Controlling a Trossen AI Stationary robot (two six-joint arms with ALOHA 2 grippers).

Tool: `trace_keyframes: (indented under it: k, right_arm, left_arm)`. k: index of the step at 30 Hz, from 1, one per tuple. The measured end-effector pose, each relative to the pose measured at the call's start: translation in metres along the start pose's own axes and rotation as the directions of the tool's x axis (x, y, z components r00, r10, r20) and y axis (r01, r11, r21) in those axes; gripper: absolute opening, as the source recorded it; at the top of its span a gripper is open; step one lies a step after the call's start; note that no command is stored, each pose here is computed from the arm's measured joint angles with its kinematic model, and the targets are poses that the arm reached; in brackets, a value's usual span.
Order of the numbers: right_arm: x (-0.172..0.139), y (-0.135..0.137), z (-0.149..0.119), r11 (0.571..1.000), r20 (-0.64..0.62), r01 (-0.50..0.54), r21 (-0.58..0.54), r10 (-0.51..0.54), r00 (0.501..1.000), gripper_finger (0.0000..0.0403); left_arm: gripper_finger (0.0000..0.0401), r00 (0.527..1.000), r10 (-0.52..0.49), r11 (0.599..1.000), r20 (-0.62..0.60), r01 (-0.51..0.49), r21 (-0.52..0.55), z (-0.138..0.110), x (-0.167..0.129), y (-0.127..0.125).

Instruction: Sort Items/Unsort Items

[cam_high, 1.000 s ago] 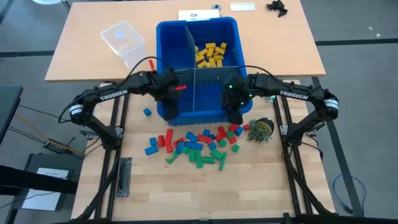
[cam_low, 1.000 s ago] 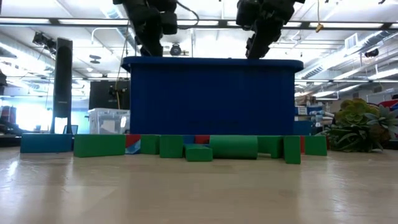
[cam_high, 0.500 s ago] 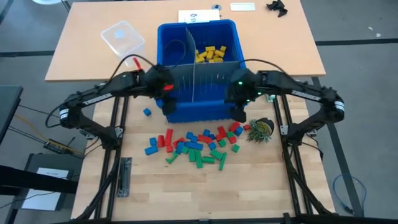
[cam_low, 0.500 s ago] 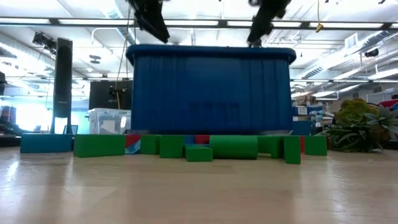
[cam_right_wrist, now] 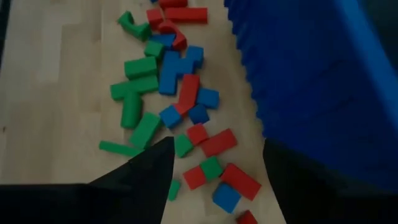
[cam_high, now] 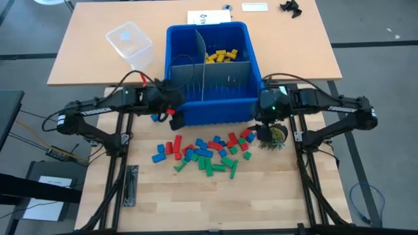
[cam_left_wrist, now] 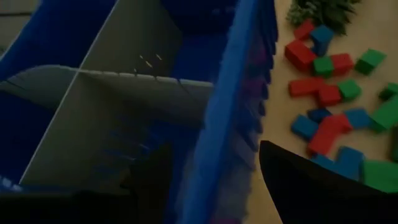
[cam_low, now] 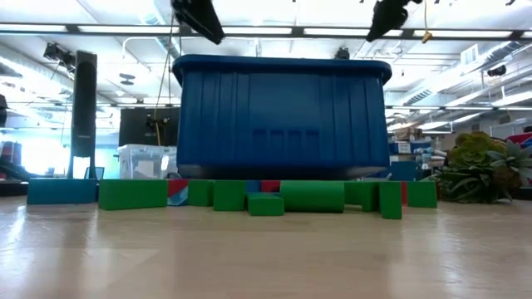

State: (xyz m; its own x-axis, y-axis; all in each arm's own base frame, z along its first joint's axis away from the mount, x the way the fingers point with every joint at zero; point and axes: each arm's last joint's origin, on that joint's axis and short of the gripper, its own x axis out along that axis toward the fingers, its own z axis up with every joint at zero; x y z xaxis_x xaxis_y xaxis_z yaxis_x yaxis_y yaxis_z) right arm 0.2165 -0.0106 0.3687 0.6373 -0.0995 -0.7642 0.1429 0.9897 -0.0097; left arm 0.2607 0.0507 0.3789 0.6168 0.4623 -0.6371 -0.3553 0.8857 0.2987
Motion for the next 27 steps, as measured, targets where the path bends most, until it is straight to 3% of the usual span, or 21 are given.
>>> trace_keyframes:
  k: [7,14,17,23,27]
  right_arm:
    - [0.030,0.013,-0.038,0.998,-0.096,-0.009,0.059,0.015,0.995,0.0226]
    - [0.062,0.031,-0.061,0.994,-0.087,-0.056,0.092,0.064,0.994,0.0212]
    - [0.066,0.034,-0.067,0.994,-0.097,-0.065,0.083,0.072,0.993,0.0208]
    - [0.077,0.034,-0.079,0.996,-0.128,-0.056,0.076,0.065,0.990,0.0204]
    - [0.090,0.032,-0.094,1.000,-0.176,-0.014,0.004,0.014,0.984,0.0208]
  left_arm:
    - [0.0248,0.996,0.049,0.999,0.077,-0.048,-0.016,-0.007,0.029,0.004]
    - [0.0246,0.992,-0.120,0.988,0.041,0.123,-0.093,-0.029,0.051,-0.008]
    - [0.0241,0.989,-0.144,0.985,-0.039,0.139,-0.103,-0.050,0.065,-0.016]
    - [0.0232,0.986,-0.167,0.977,-0.024,0.162,-0.137,-0.065,0.079,-0.023]
    - [0.0232,0.986,-0.168,0.977,-0.024,0.163,-0.139,-0.069,0.081,-0.025]
